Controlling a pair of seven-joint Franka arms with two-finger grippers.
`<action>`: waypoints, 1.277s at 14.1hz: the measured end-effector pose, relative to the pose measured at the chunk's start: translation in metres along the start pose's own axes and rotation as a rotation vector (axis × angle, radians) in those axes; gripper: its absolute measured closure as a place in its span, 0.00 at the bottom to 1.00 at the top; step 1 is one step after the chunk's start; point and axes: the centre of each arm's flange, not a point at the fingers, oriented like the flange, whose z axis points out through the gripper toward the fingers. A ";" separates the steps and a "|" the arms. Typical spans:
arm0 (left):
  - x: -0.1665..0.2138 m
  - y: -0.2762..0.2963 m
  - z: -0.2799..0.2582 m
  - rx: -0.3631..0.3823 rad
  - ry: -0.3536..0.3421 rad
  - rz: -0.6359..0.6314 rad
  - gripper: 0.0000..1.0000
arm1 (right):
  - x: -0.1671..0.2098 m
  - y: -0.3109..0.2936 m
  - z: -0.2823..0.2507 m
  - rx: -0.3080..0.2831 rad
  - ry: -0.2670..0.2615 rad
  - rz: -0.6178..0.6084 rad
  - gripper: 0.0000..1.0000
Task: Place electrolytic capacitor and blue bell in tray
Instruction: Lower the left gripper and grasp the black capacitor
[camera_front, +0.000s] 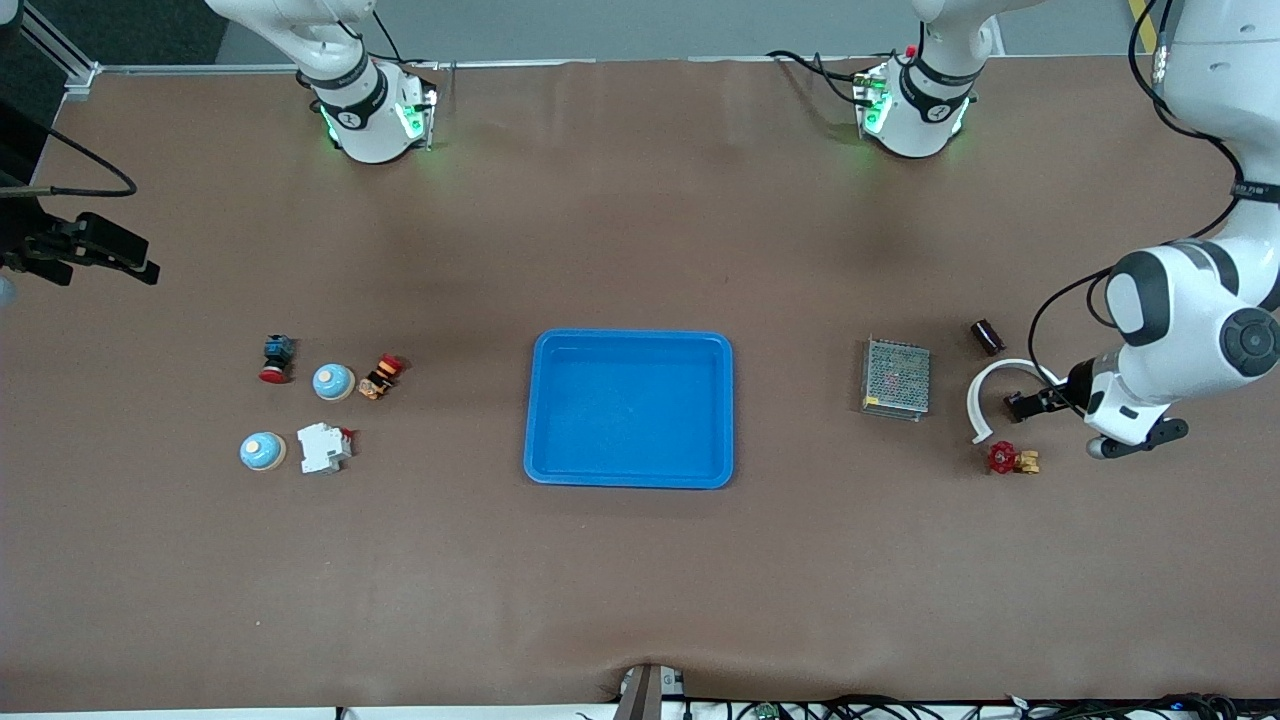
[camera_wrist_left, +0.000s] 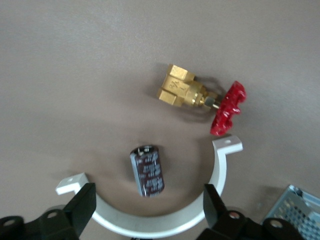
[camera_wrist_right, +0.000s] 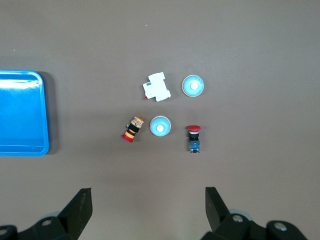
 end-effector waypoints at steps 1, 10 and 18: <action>0.003 0.000 0.008 -0.002 -0.003 -0.001 0.16 | 0.000 0.000 0.000 0.000 0.001 0.000 0.00; 0.004 -0.004 0.046 -0.002 -0.045 -0.008 0.34 | 0.006 0.015 -0.003 -0.003 0.046 0.025 0.00; 0.011 0.009 0.028 -0.007 -0.019 0.010 0.66 | 0.013 0.016 0.000 -0.004 0.071 0.027 0.00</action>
